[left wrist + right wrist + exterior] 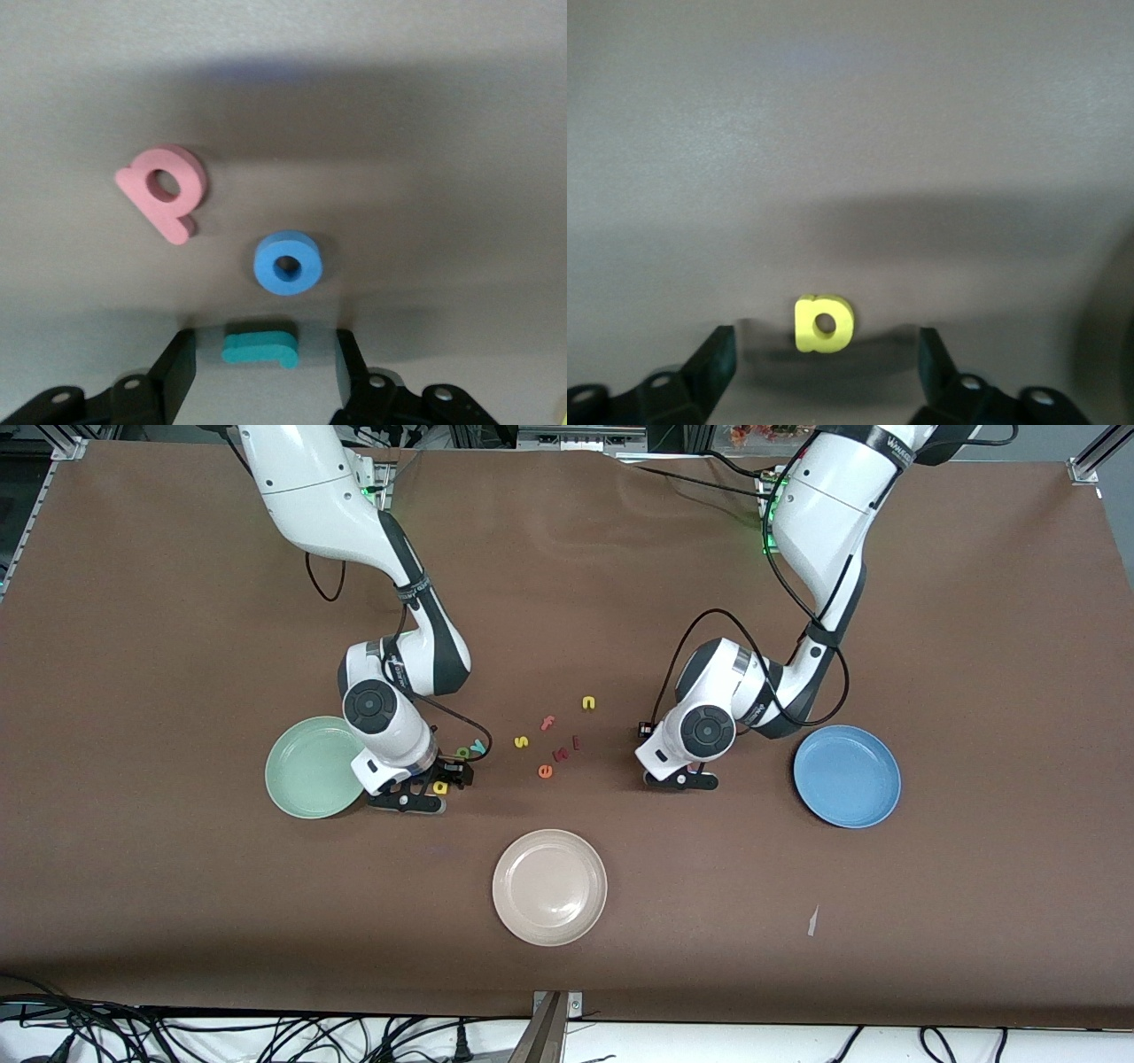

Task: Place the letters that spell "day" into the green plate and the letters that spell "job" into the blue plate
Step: 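Drop the d on the green plate while the left gripper drops the j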

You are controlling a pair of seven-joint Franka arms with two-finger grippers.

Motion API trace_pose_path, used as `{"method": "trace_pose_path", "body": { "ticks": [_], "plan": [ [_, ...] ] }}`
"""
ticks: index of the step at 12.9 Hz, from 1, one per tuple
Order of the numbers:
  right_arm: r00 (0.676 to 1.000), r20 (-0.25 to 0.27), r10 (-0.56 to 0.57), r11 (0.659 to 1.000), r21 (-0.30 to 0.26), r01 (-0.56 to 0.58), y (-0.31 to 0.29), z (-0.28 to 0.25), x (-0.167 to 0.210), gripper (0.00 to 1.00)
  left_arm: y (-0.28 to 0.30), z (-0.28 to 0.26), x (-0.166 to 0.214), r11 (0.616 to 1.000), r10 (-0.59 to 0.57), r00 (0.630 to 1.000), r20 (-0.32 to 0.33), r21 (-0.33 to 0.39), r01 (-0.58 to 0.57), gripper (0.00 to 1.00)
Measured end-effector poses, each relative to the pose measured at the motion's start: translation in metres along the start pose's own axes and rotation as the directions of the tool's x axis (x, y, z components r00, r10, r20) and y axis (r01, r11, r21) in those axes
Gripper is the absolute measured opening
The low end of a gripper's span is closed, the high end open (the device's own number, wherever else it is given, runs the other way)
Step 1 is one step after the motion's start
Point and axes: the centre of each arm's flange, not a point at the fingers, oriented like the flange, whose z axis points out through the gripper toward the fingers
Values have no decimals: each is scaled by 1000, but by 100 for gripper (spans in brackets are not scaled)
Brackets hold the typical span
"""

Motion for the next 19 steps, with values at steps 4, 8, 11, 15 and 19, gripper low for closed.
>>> {"method": "trace_pose_path", "body": {
  "ticks": [4, 8, 11, 15, 19],
  "plan": [
    [1000, 1, 2, 1000, -5, -2, 2, 2, 0, 73, -9, -5, 3, 1000, -15, 1000, -3, -6, 14, 54],
    [1000, -3, 6, 1000, -8, -6, 5, 1, 3, 65, -10, -7, 3, 1000, -15, 1000, -6, -7, 15, 35],
    [1000, -5, 8, 1000, -10, -8, 7, 0, 4, 54, -10, -8, 3, 1000, -15, 1000, -7, -8, 15, 35],
    [1000, -7, 8, 1000, -11, -8, 6, 0, 4, 49, -30, -57, -2, 997, 19, 999, -43, 75, -15, 35],
    [1000, -10, 7, 1000, -11, -7, 6, -2, 4, 34, -120, -116, 7, 985, 144, 989, -36, 98, -140, 35]
  ]
}}
